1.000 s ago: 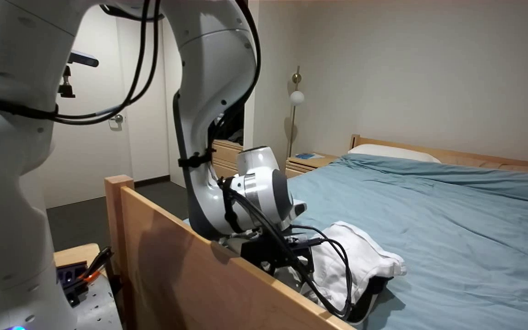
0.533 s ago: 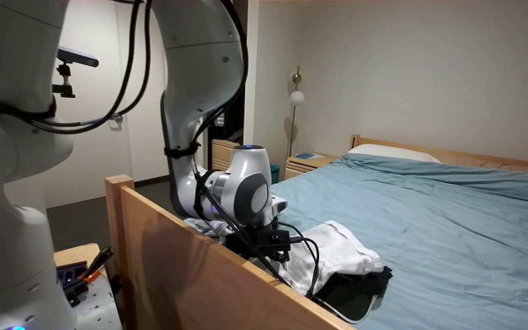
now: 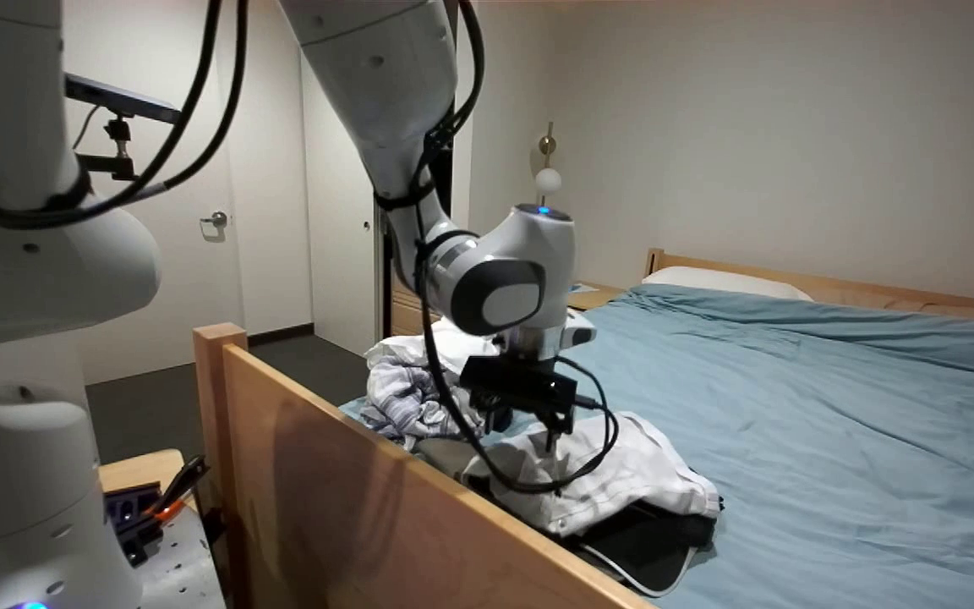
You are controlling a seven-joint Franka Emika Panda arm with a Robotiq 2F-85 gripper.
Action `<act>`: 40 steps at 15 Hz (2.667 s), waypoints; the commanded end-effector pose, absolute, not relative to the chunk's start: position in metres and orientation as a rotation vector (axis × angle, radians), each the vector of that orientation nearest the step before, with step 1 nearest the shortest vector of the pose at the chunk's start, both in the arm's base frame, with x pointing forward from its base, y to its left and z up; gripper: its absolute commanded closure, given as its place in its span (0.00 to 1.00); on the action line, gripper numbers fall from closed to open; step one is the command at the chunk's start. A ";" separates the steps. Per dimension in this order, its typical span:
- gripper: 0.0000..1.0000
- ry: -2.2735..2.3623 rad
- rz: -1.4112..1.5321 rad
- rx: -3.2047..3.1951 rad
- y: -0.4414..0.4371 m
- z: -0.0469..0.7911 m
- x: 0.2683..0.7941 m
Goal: Move the rightmost white object and put it on top of the rightmost black object on the bed
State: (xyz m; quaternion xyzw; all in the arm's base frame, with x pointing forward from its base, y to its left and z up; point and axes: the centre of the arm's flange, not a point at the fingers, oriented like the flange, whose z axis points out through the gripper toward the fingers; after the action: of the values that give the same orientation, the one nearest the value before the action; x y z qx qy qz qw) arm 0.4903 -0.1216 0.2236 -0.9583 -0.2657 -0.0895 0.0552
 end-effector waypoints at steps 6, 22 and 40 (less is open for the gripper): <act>0.00 -0.306 -0.305 -3.015 -0.187 0.339 0.525; 0.00 -0.446 -0.360 -2.903 -0.156 0.377 0.517; 0.00 0.014 -0.028 -3.007 -0.140 0.332 0.453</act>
State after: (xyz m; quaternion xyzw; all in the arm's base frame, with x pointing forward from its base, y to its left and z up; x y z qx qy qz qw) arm 0.4527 -0.1400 0.3324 -0.9977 0.0052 -0.0093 0.0670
